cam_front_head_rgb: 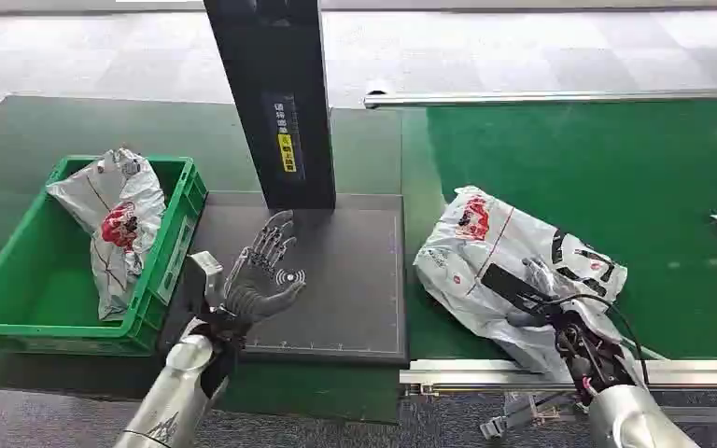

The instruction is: Moved the parcel from conveyor to table for the left to box.

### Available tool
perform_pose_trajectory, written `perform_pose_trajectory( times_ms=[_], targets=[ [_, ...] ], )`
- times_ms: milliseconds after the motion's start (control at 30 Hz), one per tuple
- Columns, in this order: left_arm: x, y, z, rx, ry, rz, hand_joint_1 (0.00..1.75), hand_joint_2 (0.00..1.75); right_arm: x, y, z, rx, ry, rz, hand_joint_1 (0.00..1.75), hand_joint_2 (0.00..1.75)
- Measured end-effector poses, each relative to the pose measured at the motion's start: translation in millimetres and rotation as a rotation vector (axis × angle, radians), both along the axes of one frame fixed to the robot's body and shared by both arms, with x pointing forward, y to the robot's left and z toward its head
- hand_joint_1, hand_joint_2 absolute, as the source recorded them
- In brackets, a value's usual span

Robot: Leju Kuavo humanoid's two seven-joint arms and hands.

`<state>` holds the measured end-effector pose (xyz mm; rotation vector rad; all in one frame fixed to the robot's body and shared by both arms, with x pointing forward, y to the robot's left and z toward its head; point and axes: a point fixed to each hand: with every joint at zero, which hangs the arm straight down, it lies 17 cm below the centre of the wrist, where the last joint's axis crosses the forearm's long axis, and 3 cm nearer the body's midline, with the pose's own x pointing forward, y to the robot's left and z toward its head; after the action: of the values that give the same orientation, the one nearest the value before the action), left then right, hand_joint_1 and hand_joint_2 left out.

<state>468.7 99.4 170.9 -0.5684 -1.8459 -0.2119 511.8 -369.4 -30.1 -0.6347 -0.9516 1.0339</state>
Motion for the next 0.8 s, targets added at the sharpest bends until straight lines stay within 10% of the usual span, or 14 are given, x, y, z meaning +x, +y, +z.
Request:
perform_pose_trajectory(
  times_ms=[133, 167, 200, 467, 600, 800],
  targets=[
    [0.3, 0.4, -0.3, 0.002, 0.000, 0.003, 0.00, 1.75, -3.6, -0.6, -5.6, -0.024, 0.042, 0.009, 0.00, 1.75],
    [0.6, 0.7, -0.7, 0.005, 0.000, 0.007, 0.00, 1.75, -5.6, -0.9, -8.2, -0.029, 0.064, 0.013, 1.17, 1.75],
    [0.9, 0.9, -1.0, 0.007, 0.001, 0.008, 0.00, 1.75, -7.4, -1.3, -10.3, -0.035, 0.082, 0.019, 1.75, 1.75],
    [4.3, 6.9, -2.0, 0.042, 0.000, 0.052, 0.00, 1.75, -5.6, -8.2, -8.9, -0.084, 0.103, 0.023, 1.75, 1.75],
    [-0.2, 13.4, -1.8, 0.081, -0.019, 0.105, 0.00, 1.75, 23.8, 17.1, 52.4, 0.055, -0.278, 0.046, 1.75, 1.75],
    [-1.7, 16.6, 1.0, 0.081, -0.032, 0.122, 0.00, 1.75, 24.7, 32.6, 109.5, 0.155, -0.535, 0.053, 1.75, 1.75]
  ],
)
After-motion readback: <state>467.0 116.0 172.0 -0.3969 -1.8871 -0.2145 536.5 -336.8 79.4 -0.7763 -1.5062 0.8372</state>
